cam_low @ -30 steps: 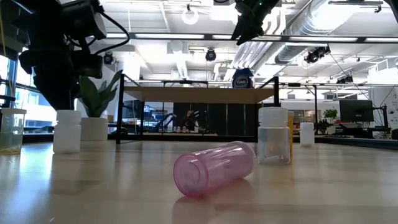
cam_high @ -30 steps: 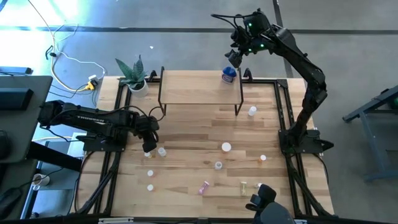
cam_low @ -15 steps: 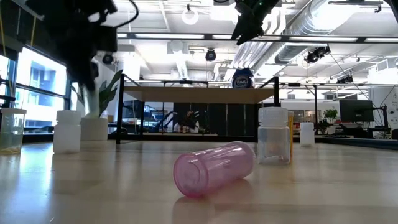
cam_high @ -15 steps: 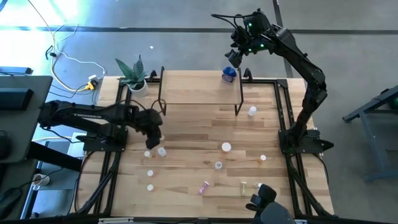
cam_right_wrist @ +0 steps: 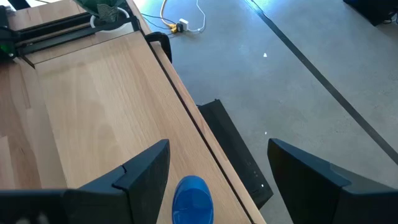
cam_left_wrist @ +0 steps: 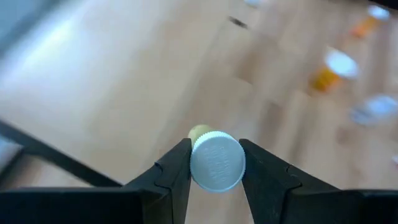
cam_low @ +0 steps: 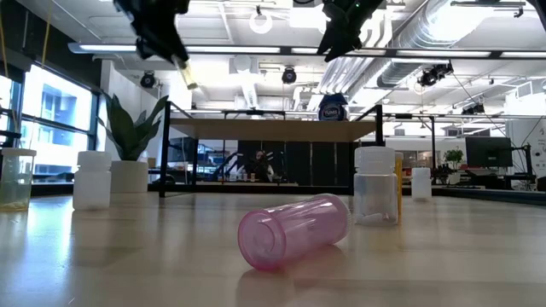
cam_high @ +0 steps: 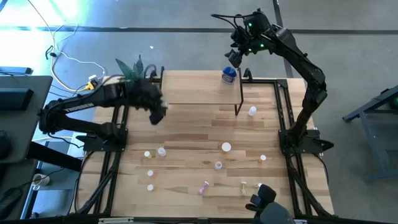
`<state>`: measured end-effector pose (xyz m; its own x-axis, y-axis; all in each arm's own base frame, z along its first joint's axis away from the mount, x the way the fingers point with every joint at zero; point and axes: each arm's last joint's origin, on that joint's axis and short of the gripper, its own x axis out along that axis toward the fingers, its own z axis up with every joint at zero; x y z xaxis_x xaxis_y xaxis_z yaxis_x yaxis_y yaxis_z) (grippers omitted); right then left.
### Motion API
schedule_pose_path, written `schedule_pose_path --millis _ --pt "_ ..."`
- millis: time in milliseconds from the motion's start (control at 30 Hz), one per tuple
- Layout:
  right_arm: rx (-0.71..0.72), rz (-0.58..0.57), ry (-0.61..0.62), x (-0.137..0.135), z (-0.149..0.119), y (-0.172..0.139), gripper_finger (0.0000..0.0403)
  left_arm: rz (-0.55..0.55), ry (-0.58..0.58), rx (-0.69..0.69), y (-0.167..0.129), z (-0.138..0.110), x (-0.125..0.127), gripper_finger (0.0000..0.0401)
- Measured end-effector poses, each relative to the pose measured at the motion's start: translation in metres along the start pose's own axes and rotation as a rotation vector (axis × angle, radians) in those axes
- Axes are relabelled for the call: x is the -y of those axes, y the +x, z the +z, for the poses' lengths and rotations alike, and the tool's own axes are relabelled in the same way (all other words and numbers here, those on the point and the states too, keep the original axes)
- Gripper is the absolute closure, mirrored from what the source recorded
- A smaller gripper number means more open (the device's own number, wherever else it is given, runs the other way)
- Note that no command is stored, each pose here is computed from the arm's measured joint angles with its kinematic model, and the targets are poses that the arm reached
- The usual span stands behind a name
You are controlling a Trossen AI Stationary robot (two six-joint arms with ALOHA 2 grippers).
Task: Pick and place medicine bottles onto shelf by color
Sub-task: Put the small yellow pill bottle on the shelf
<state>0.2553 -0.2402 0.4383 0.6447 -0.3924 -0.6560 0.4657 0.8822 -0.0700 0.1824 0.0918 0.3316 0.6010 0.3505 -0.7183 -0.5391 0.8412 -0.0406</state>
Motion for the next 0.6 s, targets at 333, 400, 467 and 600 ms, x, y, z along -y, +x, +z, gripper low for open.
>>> schedule_pose_path --millis 333,400,467,600 --pt "0.000 0.000 0.000 0.000 0.000 0.000 0.0141 0.237 -0.046 0.068 -0.003 0.064 -0.061 0.0286" --pt "0.000 0.000 0.000 0.000 0.000 0.000 0.0141 0.259 -0.072 0.050 0.000 0.073 -0.071 0.0286" --pt "0.000 0.000 0.000 0.000 0.000 0.000 0.0141 0.275 -0.110 0.030 0.005 0.081 -0.080 0.0286" --pt "0.001 0.000 0.000 0.000 0.000 0.000 0.0141 0.271 -0.197 -0.022 0.019 0.089 -0.093 0.0286"
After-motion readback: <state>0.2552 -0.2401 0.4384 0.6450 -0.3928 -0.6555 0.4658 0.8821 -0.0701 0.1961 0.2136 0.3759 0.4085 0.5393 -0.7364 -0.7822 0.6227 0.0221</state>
